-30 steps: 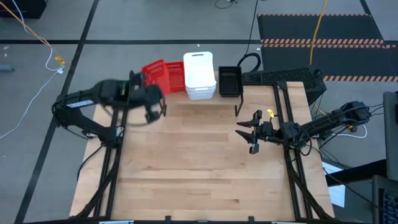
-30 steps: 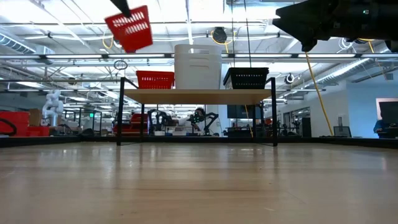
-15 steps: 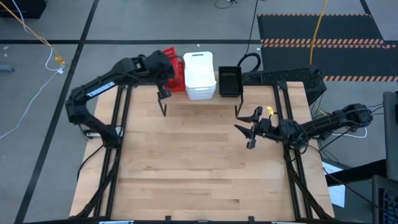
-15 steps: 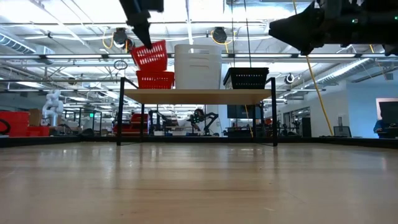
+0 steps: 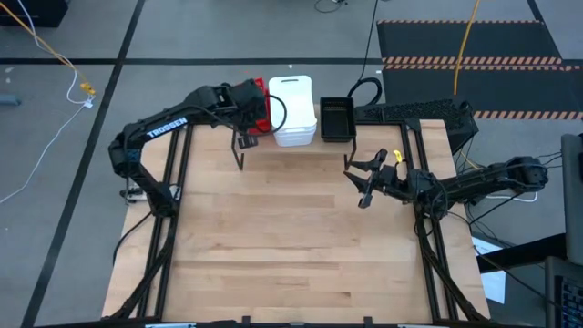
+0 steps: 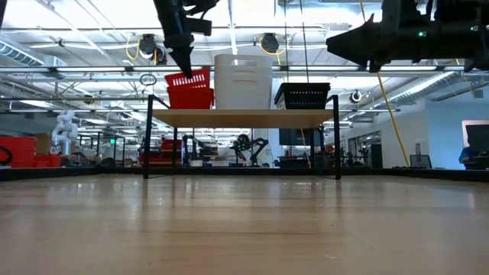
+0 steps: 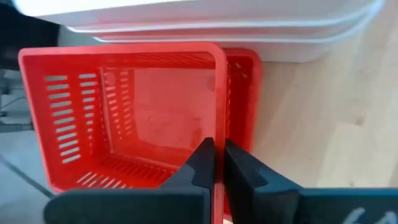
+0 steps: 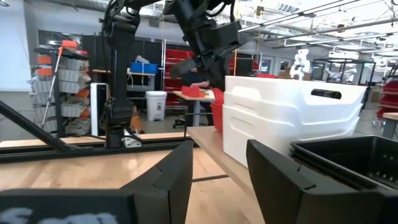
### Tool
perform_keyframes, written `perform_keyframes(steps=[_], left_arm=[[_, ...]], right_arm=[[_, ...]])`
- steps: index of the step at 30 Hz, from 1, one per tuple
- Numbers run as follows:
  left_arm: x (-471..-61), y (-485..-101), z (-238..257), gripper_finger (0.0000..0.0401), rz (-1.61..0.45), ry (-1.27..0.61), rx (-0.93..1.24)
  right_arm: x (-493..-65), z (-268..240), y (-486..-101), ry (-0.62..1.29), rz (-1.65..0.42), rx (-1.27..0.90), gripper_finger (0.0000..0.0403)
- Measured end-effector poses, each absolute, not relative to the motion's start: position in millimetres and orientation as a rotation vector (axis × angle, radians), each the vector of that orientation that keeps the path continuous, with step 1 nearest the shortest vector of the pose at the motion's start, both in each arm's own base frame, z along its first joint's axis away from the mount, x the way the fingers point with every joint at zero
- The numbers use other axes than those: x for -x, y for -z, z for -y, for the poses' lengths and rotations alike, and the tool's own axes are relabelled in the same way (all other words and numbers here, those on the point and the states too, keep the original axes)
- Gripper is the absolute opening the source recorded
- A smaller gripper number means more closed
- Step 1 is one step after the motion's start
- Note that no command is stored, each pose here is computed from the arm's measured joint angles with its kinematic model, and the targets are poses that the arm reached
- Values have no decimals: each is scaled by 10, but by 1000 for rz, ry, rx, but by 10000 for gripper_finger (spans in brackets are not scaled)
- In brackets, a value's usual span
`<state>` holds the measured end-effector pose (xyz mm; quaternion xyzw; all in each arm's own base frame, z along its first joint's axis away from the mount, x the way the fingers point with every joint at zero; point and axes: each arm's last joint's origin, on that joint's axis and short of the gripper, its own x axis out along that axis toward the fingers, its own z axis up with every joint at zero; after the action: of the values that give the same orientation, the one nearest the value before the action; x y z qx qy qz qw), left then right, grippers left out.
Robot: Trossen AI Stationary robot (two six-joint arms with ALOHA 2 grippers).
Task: Stack baskets on shelf by color
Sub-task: Stack the red bin on the stacked red bins on the shelf, then return to Home Position
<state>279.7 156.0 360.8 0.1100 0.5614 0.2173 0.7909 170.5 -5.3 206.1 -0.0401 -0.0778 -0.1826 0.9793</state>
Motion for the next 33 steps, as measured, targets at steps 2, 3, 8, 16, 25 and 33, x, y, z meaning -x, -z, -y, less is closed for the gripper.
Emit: perform_keyframes(steps=[2,3,8,16,25,33], left_arm=[[-2795,-3596,-1547,19,-1220,-448,-230],[-2798,-3593,-1531,20,-1226,-438,-237],[-2822,-3585,-1443,56,-1244,-401,-259],[-2875,-3602,-1315,122,-1235,-405,-294],[-2519,-3866,-965,116,-871,-270,-137],[-2011,-3147,-439,59,-426,-205,-132]], right_arm=[[-1705,54,-2060,367,155,81,144],[-1706,54,-2056,367,152,82,144],[-1709,53,-2042,364,137,82,144],[-1711,52,-2028,360,127,59,144],[-1738,-14,-1925,146,37,-26,144],[-1815,-152,-1781,-14,-56,-82,144]])
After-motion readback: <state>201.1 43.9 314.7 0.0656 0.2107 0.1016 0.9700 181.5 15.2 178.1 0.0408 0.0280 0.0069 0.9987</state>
